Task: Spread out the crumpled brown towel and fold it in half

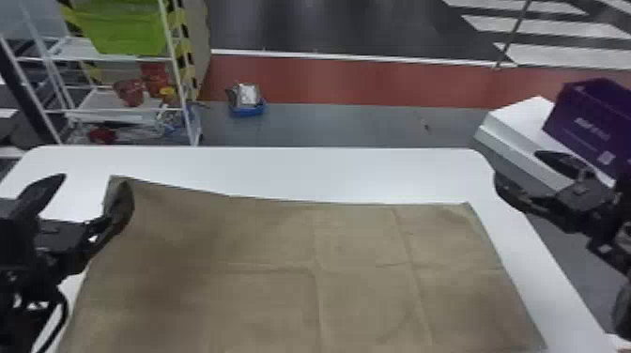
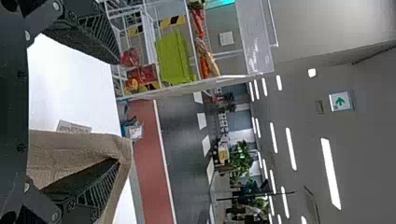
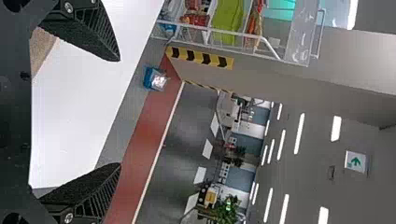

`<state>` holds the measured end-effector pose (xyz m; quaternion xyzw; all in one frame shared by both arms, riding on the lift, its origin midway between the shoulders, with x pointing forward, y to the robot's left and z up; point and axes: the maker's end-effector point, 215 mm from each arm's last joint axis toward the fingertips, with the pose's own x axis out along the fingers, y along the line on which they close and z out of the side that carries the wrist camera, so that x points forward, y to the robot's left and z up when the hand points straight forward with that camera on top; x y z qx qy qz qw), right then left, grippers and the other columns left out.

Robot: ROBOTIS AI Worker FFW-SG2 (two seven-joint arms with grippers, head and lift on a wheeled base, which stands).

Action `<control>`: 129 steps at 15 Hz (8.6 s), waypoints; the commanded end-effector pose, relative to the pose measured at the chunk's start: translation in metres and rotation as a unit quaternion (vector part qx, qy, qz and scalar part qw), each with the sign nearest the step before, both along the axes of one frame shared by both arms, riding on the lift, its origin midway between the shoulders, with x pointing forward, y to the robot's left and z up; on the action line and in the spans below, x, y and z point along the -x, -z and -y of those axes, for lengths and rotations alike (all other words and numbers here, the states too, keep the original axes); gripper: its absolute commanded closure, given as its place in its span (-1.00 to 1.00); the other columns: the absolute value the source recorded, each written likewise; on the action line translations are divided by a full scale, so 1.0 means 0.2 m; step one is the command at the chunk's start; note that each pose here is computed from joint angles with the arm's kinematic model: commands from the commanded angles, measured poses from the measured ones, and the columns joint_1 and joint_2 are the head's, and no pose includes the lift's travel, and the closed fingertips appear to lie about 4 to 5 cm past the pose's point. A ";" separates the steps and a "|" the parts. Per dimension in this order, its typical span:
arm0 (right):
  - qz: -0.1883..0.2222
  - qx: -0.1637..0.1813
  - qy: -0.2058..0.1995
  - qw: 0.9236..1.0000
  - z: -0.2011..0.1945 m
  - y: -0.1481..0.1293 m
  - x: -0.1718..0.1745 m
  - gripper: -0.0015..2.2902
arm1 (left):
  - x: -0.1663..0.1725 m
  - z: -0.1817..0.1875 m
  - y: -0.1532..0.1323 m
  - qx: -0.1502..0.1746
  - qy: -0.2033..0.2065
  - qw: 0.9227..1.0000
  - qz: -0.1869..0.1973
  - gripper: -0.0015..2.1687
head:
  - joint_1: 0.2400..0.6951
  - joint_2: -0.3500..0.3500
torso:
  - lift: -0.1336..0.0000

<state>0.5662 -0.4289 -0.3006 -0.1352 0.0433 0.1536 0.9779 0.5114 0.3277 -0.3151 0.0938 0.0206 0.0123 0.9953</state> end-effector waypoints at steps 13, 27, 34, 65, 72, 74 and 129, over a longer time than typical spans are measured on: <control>-0.275 0.191 -0.105 0.936 -0.14 0.62 -0.20 -0.64 | 0.00 0.05 -0.01 0.014 0.014 1.000 0.009 -0.27 | 1.00 -0.25 | -0.85; -0.327 0.160 -0.087 0.927 0.02 0.74 -0.19 -0.44 | 0.01 0.10 0.01 0.010 0.021 1.000 0.006 -0.27 | 1.00 -0.33 | -0.85; -0.328 0.133 -0.099 0.930 0.01 0.72 -0.15 0.25 | 0.00 0.11 0.02 0.001 0.023 1.000 0.002 -0.27 | 1.00 -0.36 | -0.85; -0.050 0.185 0.015 0.981 0.28 0.22 0.05 -0.96 | -0.11 0.15 0.19 -0.018 0.053 0.998 -0.021 -0.32 | 1.00 -0.48 | -0.85; -0.092 0.152 -0.029 0.984 0.16 0.34 0.15 -0.58 | -0.33 0.16 0.29 -0.041 0.063 0.995 -0.064 -0.31 | 1.00 -0.48 | -0.85; -0.094 0.148 -0.034 0.984 0.12 0.34 0.16 -0.57 | -0.31 0.20 0.44 -0.026 0.084 0.988 -0.127 -0.30 | 1.00 -0.46 | -0.85; -0.243 0.055 -0.241 0.938 -0.46 0.77 0.62 0.62 | -0.45 0.24 0.76 -0.045 0.033 0.949 -0.310 0.16 | 1.00 -0.19 | -0.85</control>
